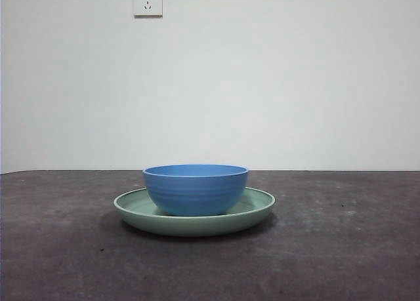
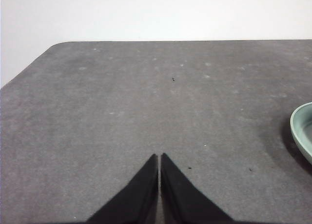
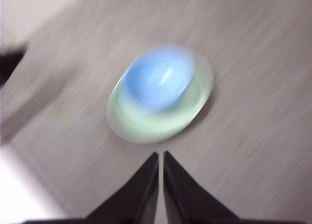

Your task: Pick up the blue bowl, put it on the green plate, put it on desk

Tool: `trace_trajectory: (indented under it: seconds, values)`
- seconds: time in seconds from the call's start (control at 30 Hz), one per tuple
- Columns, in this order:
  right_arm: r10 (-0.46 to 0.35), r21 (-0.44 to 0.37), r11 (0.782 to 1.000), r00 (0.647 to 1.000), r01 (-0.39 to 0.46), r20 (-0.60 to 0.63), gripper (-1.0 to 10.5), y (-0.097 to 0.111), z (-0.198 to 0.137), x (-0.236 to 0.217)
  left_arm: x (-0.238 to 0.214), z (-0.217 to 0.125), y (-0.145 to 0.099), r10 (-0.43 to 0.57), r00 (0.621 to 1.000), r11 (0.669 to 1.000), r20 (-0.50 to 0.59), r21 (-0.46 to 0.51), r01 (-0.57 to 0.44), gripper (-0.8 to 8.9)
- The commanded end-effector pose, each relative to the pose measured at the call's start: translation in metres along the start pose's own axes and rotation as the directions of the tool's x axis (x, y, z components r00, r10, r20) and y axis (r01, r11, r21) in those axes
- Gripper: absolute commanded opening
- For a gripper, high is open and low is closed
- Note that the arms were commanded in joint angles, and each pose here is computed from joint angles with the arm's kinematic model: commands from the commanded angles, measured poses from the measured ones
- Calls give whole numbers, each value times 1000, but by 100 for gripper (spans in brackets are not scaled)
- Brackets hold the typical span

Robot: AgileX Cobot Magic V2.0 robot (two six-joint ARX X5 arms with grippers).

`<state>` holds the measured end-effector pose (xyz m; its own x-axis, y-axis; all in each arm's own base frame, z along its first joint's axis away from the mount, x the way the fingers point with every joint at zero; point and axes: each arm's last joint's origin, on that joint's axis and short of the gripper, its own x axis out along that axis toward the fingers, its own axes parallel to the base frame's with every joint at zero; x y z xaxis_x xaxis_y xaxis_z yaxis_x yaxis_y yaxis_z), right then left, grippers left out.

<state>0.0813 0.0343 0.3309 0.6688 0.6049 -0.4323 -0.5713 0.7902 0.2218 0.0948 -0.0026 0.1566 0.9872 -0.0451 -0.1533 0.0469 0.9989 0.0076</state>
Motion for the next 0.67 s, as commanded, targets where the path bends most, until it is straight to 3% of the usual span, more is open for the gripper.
trace_trajectory:
  seconds: [0.03,0.17,0.43,0.67]
  values:
    - [-97,-36,994,986,102,137,11,-7,-3,-5,2,-7,0,3,1000,1000,-25,-6,-3,9]
    - [-256,-31,960,917,278,305,11,-19,-22,-3,2,-7,0,3,1000,1000,-25,-6,-3,9]
    - [-374,-8,902,792,431,483,11,-43,-74,22,2,-7,0,3,1000,1000,-25,-6,-3,9]
    - [-436,52,881,762,471,479,11,-60,-117,47,2,-7,0,3,1000,1000,-25,-6,-3,9]
